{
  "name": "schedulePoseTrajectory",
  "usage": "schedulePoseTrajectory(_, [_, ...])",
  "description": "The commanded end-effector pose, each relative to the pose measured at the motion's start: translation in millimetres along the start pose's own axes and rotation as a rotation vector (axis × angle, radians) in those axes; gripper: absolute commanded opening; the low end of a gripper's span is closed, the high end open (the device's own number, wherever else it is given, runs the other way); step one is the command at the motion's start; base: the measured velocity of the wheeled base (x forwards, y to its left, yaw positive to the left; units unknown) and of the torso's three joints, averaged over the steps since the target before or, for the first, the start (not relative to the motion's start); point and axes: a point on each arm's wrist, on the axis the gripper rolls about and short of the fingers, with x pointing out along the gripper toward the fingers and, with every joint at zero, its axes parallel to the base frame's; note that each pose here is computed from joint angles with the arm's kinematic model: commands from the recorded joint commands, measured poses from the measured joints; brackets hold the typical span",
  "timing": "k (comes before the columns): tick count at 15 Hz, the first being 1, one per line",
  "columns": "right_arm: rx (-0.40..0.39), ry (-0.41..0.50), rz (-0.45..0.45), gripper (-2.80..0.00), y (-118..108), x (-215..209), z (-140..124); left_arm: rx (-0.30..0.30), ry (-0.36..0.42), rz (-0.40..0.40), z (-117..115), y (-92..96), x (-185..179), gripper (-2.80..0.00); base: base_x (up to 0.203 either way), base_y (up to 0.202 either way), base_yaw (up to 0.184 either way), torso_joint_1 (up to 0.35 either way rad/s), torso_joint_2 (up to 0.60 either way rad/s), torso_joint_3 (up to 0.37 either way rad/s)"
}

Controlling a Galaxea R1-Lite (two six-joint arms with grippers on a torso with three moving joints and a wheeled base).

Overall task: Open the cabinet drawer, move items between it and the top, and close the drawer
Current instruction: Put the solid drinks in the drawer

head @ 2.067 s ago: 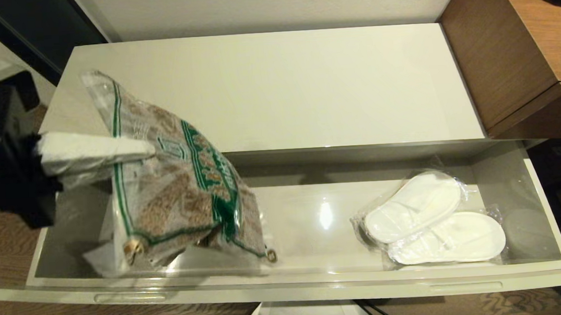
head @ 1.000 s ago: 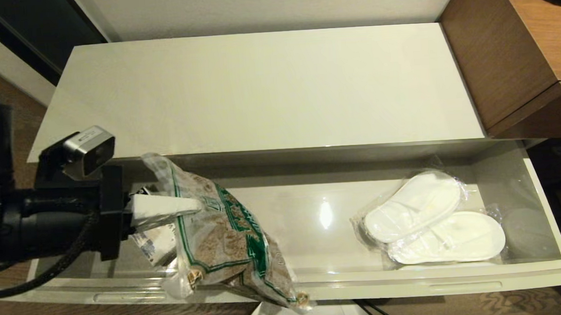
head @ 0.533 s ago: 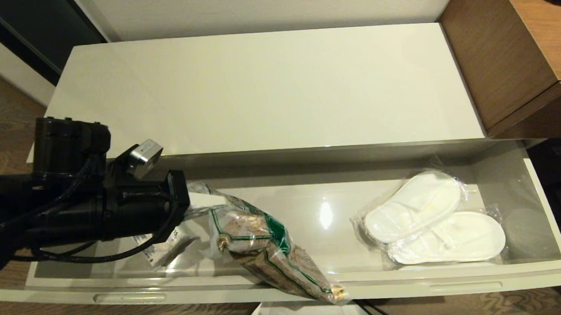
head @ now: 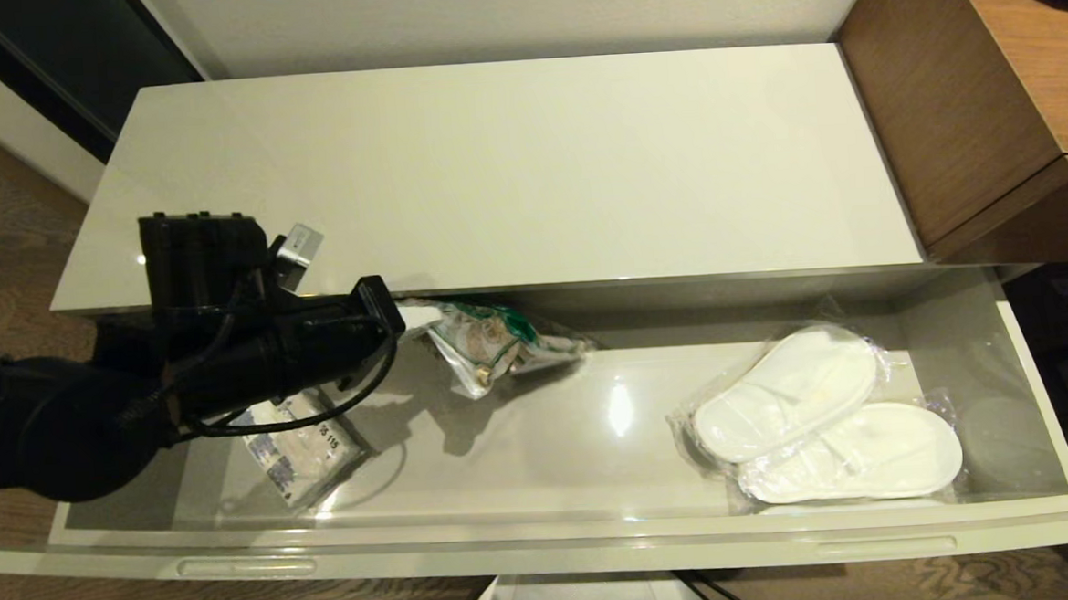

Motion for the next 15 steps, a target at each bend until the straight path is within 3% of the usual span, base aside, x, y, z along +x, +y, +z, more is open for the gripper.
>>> schedulePoseTrajectory(1, [0.000,-0.010,0.000,-2.80,0.0,-0.7,-1.1,-0.026,0.050,0.082,-19.4,18.6,10.2,-2.80,0.000,0.000,0.000,0.000,0.00,0.000])
schedulePoseTrajectory(4, [0.000,-0.010,0.000,-2.80,0.0,-0.7,-1.1,0.000,0.109,0.104,-40.4,23.6,1.4,-2.80,0.000,0.000,0.000,0.000,0.00,0.000])
schedulePoseTrajectory(7, [0.000,-0.010,0.000,-2.80,0.0,-0.7,-1.1,0.051,0.143,0.058,-50.7,8.7,-4.3,-2.80,0.000,0.000,0.000,0.000,0.00,0.000])
schedulePoseTrajectory(10, [0.000,-0.010,0.000,-2.80,0.0,-0.7,-1.1,0.170,0.254,0.053,-70.5,-0.9,-6.7,-2.80,0.000,0.000,0.000,0.000,0.00,0.000])
schedulePoseTrajectory(15, [0.000,-0.010,0.000,-2.80,0.0,-0.7,-1.1,0.192,0.264,0.053,-73.5,-2.5,-20.5,-2.80,0.000,0.000,0.000,0.000,0.00,0.000])
